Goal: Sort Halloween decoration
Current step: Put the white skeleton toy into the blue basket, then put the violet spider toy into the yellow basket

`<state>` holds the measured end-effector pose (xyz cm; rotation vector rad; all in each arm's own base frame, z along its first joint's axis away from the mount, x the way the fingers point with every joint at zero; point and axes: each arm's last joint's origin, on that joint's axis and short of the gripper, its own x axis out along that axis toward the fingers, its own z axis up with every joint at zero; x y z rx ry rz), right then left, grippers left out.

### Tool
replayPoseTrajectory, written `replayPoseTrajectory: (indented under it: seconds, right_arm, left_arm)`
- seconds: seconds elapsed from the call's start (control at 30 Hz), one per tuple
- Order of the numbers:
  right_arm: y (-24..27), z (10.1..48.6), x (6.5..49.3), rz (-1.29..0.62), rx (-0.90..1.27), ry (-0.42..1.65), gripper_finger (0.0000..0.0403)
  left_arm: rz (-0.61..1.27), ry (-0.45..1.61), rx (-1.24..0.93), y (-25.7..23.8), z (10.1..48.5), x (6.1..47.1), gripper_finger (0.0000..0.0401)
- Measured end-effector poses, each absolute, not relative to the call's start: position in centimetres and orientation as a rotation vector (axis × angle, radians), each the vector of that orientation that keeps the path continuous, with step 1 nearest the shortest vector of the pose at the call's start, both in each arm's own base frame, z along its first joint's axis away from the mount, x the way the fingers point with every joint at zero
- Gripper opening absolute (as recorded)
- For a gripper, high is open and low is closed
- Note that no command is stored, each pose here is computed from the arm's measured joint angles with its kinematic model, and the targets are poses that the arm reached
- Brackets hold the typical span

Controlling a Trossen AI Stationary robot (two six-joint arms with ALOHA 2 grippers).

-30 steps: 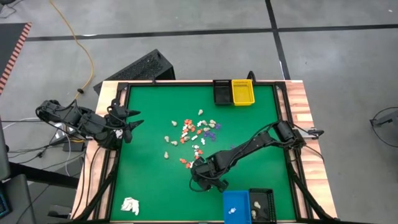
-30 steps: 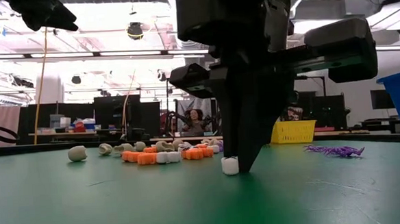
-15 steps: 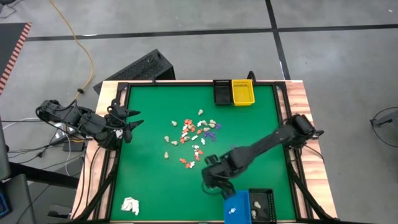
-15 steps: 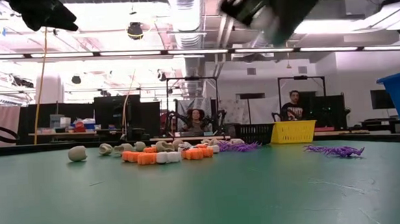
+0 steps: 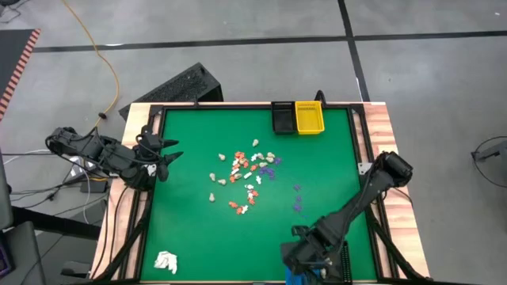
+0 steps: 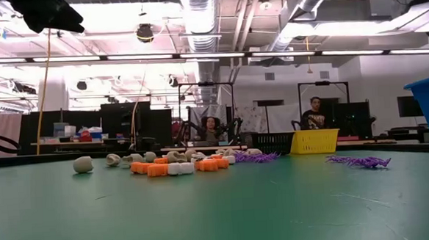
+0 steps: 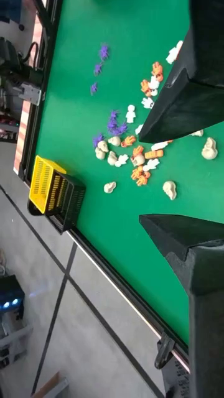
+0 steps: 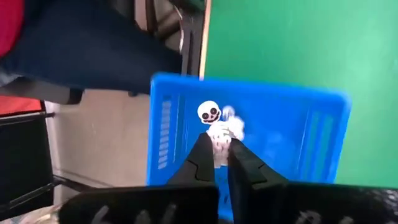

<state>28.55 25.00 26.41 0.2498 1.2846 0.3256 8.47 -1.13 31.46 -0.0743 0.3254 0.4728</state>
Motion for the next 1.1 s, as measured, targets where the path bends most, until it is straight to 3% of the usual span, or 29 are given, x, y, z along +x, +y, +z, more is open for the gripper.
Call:
replayPoseTrajectory:
  seconds: [0.2, 0.5, 0.63, 0.8, 1.1]
  right_arm:
    - [24.5, 26.1, 27.9, 0.224, 0.266, 1.363, 0.0067]
    - [24.0, 26.1, 28.4, 0.206, 0.283, 1.357, 0.0127]
    - [23.0, 26.5, 28.7, 0.094, 0.243, 1.29, 0.0145]
    - [20.3, 29.6, 27.4, -0.085, 0.121, 1.122, 0.015]
    - [13.9, 36.4, 21.3, -0.412, -0.107, 0.851, 0.015]
  left_arm:
    - [0.478, 0.32, -0.076, -1.1, 31.5, 8.5, 0.0189]
    - [0.475, 0.322, -0.072, -1.1, 31.5, 8.5, 0.0189]
    - [0.492, 0.313, -0.084, -1.1, 31.5, 8.5, 0.0189]
    - [0.497, 0.309, -0.091, -1.1, 31.5, 8.5, 0.0189]
    - [0.497, 0.311, -0.081, -1.1, 31.5, 8.5, 0.0189]
